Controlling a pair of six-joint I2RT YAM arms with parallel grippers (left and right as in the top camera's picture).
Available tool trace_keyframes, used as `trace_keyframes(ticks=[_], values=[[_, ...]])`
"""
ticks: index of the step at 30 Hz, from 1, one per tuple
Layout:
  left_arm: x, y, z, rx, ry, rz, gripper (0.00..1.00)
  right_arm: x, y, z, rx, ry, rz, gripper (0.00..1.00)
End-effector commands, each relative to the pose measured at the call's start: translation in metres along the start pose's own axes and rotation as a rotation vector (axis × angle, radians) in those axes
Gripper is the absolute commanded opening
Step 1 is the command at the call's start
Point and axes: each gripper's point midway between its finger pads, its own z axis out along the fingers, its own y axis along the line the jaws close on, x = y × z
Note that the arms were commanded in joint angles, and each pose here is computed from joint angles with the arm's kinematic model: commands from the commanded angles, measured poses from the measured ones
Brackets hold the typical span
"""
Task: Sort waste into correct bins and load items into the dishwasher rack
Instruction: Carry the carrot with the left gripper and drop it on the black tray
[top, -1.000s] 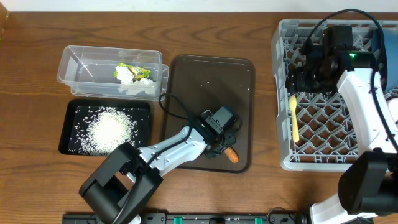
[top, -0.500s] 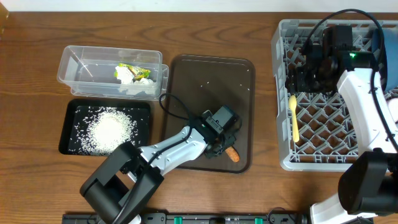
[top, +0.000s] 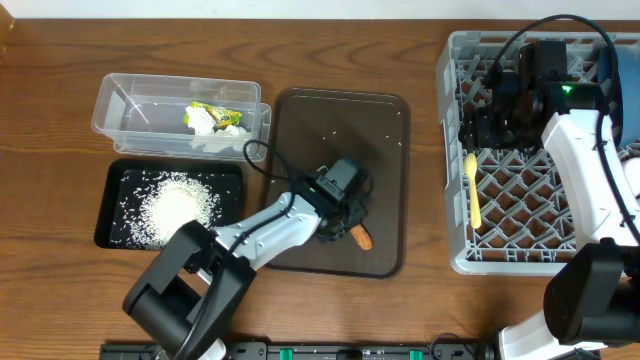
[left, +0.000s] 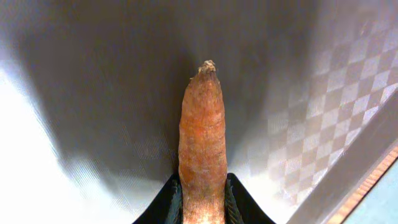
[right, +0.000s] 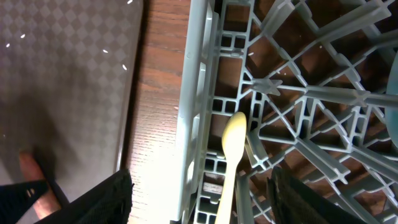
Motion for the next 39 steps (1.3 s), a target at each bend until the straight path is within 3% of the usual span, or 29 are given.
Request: trace_keyframes(ticks=[1,6,11,20,25,31,39], values=[[-0.022,0.010,-0.007,-0.011,-0.047,0.123,0.06,-0.007,0.005,-0.008,-0.006,-0.028,-0.016,0.69],[-0.060,0.012,-0.031,0.023,-0.122,0.261,0.06,-0.007,0.005,-0.008,-0.006,-0.028,-0.016,0.69],[-0.103,0.016,-0.081,0.069,-0.259,0.278,0.06,-0.007,0.005,-0.008,-0.005,-0.028,-0.016,0.69],[-0.164,0.116,-0.175,-0.147,-0.514,-0.006,0.06,-0.008,0.005,-0.008,-0.005,-0.034,-0.017,0.70],[-0.192,0.179,-0.200,-0.222,-0.573,-0.211,0.06,-0.008,0.005,-0.008,-0.005,-0.034,-0.017,0.69],[-0.208,0.238,-0.202,-0.293,-0.565,-0.400,0.06,-0.008,0.005,-0.008,-0.005,-0.034,-0.017,0.69],[-0.209,0.281,-0.165,-0.381,-0.447,-0.498,0.08,-0.008,0.005,-0.008,-0.005,-0.034,-0.017,0.69]])
